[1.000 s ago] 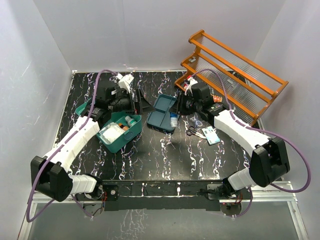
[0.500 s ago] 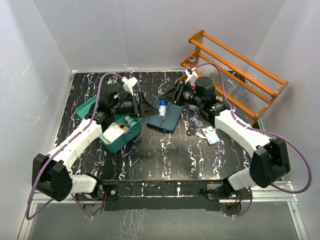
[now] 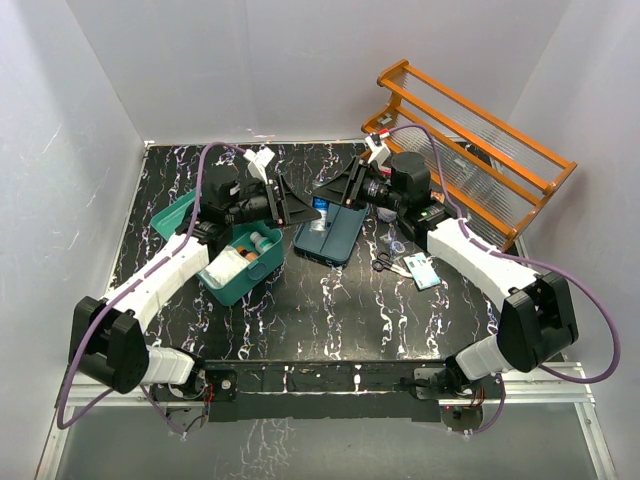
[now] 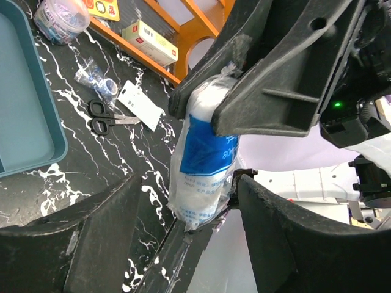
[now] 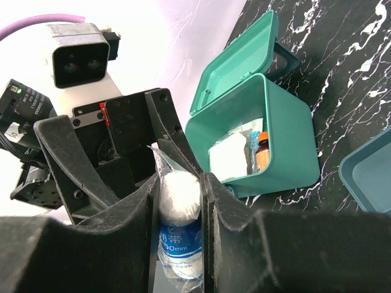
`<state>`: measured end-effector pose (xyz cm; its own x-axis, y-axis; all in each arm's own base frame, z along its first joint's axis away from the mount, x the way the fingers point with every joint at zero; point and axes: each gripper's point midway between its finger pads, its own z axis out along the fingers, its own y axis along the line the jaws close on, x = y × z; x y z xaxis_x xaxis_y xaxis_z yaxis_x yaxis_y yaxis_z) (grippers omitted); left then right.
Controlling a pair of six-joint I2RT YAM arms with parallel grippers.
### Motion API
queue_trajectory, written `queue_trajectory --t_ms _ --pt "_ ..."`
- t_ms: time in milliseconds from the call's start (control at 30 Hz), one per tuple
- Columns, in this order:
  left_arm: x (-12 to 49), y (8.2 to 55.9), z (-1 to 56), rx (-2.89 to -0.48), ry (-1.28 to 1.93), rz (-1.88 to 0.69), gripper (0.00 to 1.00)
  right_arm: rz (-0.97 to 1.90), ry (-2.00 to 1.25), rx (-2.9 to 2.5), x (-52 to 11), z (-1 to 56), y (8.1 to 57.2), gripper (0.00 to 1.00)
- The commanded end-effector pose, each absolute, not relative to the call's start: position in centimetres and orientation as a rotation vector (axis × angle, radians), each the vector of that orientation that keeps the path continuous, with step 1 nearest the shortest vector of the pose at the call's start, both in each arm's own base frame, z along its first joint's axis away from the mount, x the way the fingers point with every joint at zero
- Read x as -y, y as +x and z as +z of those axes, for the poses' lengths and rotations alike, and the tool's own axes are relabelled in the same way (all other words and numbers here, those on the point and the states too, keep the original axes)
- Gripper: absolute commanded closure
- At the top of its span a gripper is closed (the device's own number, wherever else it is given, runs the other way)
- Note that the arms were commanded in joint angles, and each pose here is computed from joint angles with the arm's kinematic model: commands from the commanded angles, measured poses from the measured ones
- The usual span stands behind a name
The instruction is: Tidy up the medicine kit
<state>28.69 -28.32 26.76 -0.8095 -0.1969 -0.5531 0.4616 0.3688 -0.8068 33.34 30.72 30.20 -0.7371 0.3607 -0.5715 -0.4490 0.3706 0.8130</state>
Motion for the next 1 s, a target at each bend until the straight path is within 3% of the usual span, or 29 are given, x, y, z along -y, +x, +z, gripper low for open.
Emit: queue_trajectory --t_ms 0,367,500,567,800,967 --pt "28.8 28.7 28.2 -1.981 0.244 -1.518 0.39 1.499 -0.148 -1.83 -31.4 32.5 33.0 0.82" --pt "29.6 28.2 28.2 -1.956 0.29 -1.582 0.53 1.54 -0.152 -1.824 -32.2 32.4 32.6 0.81" --pt "29.5 28.1 28.0 -1.941 0.313 -1.579 0.7 1.543 -0.151 -1.823 -32.3 32.4 32.6 0.79" --pt "29.4 28.0 28.0 -1.923 0.336 -1.559 0.79 1.533 -0.141 -1.822 -32.1 32.4 32.7 0.74" --pt "28.2 28.7 27.4 -1.91 0.397 -1.369 0.87 1.414 -0.095 -1.853 -31.0 32.0 33.6 0.45" --pt "26.5 29.5 27.0 -1.963 0.451 -1.159 0.87 1.241 -0.034 -1.87 -29.1 31.9 34.8 0.37"
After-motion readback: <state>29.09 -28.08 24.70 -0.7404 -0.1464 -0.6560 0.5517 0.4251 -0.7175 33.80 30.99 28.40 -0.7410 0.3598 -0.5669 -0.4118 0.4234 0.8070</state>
